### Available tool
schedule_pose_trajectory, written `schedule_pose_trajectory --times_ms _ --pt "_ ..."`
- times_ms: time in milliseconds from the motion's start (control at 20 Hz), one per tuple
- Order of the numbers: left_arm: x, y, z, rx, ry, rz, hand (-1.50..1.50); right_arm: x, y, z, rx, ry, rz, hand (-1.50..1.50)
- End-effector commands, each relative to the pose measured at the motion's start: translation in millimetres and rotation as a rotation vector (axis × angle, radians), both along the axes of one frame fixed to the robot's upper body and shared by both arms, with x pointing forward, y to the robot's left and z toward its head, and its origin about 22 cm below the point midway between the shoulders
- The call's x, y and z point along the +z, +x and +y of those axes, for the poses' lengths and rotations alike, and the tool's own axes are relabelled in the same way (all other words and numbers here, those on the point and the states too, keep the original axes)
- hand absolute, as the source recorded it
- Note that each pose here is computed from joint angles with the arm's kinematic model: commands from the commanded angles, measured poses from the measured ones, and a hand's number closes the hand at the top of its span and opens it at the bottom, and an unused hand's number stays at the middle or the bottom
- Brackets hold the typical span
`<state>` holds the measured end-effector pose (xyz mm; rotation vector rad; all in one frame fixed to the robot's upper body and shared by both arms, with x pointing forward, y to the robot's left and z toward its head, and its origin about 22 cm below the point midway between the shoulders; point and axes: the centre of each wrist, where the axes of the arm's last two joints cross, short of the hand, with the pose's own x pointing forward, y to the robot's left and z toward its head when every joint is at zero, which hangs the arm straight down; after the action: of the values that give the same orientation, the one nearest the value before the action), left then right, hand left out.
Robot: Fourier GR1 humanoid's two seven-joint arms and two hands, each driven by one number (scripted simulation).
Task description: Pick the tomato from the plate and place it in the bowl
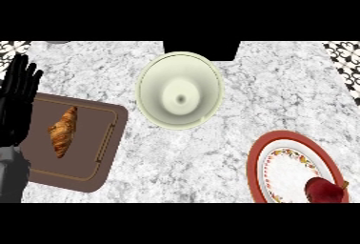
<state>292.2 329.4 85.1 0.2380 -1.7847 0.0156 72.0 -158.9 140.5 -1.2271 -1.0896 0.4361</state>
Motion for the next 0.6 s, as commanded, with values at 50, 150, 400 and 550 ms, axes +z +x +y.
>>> schedule_pose_trajectory --times_ms 50,150,400,550 --pt "-7 1.3 -7 -0.018 -0.006 -0.008 0.0 47 -7 7 0.019 0.078 -0.185 1.5" --pt "-6 4.5 -11 -0.012 0.0 -0.007 0.0 46 3 18 0.044 0.096 -0.188 1.5" --pt "8 9.9 -1 -0.02 0.013 -0.023 0.0 41 34 38 0.033 0.096 -0.186 1.5" --pt "-8 10.8 -14 -0.043 -0.022 -0.01 0.0 41 47 47 0.085 0.093 -0.159 1.5"
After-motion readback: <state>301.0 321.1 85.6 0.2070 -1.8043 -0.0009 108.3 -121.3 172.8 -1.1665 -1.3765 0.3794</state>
